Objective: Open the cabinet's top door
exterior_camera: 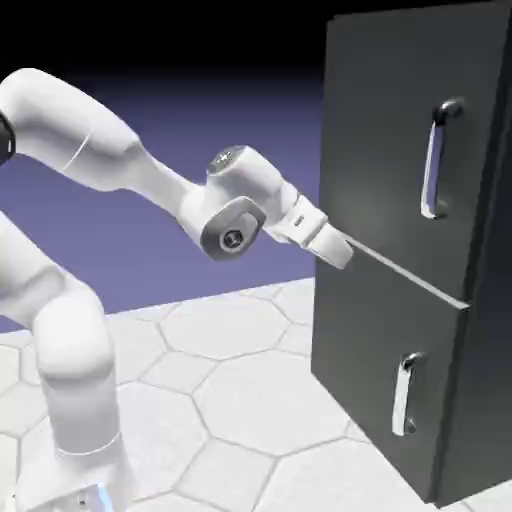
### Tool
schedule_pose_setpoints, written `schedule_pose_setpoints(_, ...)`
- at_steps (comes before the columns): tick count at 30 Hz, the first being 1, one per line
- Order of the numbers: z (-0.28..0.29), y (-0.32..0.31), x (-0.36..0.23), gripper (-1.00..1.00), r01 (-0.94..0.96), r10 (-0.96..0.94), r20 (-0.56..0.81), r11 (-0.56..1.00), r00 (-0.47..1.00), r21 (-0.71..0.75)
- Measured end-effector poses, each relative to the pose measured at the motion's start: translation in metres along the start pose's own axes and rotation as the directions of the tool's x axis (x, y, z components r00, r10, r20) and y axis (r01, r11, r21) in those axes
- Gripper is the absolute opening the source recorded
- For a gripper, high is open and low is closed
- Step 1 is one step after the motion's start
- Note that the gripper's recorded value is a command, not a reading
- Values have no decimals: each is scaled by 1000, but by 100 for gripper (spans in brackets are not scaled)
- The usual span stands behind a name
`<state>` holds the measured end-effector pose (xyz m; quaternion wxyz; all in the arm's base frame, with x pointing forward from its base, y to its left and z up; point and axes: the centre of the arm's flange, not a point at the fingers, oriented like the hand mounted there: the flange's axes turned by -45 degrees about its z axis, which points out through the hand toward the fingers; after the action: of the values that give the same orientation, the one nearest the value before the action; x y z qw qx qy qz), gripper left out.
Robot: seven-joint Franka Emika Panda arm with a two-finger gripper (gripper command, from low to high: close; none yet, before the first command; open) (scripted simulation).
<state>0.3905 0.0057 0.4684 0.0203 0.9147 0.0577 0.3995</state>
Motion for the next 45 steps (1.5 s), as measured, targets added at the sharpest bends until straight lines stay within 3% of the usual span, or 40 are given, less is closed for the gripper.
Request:
schedule_pose_setpoints(10, -54, 5, 56, 0, 523, -538, -171, 843, 826, -126)
schedule_pose_setpoints(17, -91, 16, 81, 0, 762, -816, -188, 577, 546, -293)
schedule_pose_setpoints(23, -119, 32, 93, 0, 855, -959, -114, 284, 261, -434)
schedule_pose_setpoints(34, -152, 75, 96, 0, 776, -955, 185, -296, -232, -557)
schedule_pose_setpoints(45, -155, 135, 77, 0, 487, -636, 522, -771, -568, -411)
